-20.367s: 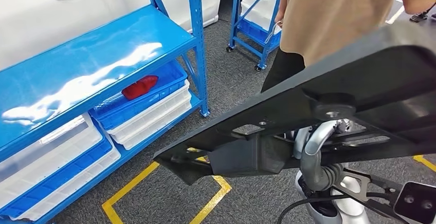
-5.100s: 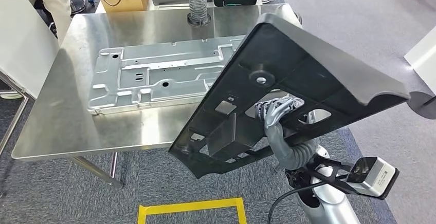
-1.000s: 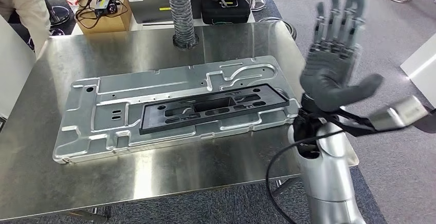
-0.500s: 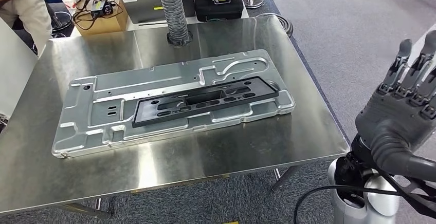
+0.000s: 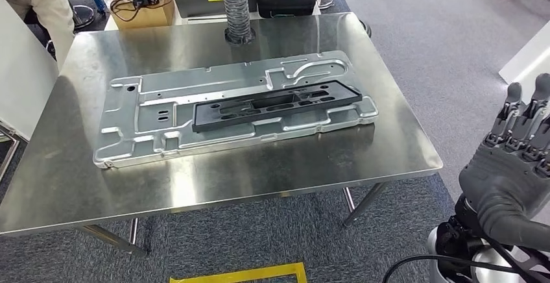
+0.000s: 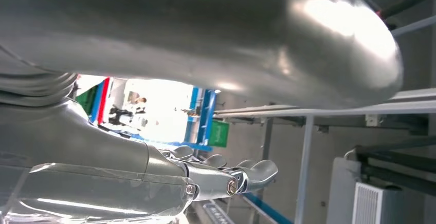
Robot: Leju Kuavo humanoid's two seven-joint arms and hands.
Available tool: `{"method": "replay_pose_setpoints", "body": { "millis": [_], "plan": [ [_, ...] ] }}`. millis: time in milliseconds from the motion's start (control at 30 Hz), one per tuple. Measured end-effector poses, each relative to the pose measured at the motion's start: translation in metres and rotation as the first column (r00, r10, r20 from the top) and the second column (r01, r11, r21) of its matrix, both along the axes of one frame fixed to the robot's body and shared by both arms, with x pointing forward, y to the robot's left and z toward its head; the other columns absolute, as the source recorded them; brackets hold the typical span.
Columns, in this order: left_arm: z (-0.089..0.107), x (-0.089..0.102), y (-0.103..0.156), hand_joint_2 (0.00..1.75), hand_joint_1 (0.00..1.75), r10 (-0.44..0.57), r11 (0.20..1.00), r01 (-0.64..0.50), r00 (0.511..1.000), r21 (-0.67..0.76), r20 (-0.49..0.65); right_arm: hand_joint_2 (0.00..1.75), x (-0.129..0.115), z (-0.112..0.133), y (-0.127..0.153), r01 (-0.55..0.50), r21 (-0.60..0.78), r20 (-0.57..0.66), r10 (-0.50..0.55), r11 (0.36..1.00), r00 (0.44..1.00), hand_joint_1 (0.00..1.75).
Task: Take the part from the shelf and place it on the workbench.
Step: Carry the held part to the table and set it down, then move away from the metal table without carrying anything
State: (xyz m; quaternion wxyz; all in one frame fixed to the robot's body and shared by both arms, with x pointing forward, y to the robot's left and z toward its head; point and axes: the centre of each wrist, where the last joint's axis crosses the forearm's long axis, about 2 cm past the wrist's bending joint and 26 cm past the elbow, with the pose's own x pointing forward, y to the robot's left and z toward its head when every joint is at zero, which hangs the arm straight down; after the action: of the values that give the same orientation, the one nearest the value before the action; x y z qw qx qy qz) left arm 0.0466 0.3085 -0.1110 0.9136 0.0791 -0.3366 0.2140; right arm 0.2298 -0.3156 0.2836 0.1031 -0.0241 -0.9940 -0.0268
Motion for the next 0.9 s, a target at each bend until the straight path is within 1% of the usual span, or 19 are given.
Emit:
{"method": "replay_pose_setpoints", "body": {
  "millis": [167,300,433,533,633,733,800,900],
  "plan": [
    [0.0,0.001,0.001,0.0,0.0,-0.011,1.0,0.011,1.0,0.003,0.002,0.0,-0.005,-0.007,-0.004,0.017,0.007,-0.029,-0.017,1.0,0.999,0.0],
    [0.0,0.0,0.003,0.0,0.0,-0.019,1.0,0.019,1.0,0.008,0.002,0.0,-0.01,-0.019,-0.006,0.041,0.034,-0.078,-0.038,0.999,0.996,0.0],
    [0.0,0.0,0.004,0.0,0.0,-0.015,1.0,0.015,1.0,0.002,-0.013,0.0,-0.011,-0.044,-0.01,0.016,0.043,-0.179,-0.008,0.999,0.984,0.0],
    [0.0,0.0,0.004,0.0,0.0,-0.012,1.0,0.012,1.0,0.0,-0.017,0.0,-0.01,-0.068,-0.013,0.009,0.073,-0.279,0.012,0.997,0.96,0.0],
    [0.0,0.0,0.004,0.0,0.0,-0.013,1.0,0.013,1.0,0.003,-0.014,0.0,-0.012,-0.11,-0.017,0.013,0.111,-0.451,0.038,0.994,0.892,0.0],
    [0.0,0.0,0.003,0.0,0.0,-0.017,1.0,0.017,1.0,0.006,-0.01,0.0,-0.014,-0.148,-0.022,0.026,0.138,-0.6,0.063,0.99,0.798,0.0],
    [0.0,-0.001,0.002,0.0,0.0,-0.022,1.0,0.022,1.0,0.005,-0.011,0.0,-0.017,-0.177,-0.027,0.046,0.155,-0.697,0.076,0.987,0.713,0.0],
    [0.0,-0.001,0.001,0.0,0.0,-0.031,1.0,0.031,0.999,0.005,-0.012,0.0,-0.026,-0.221,-0.036,0.108,0.144,-0.813,0.055,0.984,0.58,0.0]
  ]
}}
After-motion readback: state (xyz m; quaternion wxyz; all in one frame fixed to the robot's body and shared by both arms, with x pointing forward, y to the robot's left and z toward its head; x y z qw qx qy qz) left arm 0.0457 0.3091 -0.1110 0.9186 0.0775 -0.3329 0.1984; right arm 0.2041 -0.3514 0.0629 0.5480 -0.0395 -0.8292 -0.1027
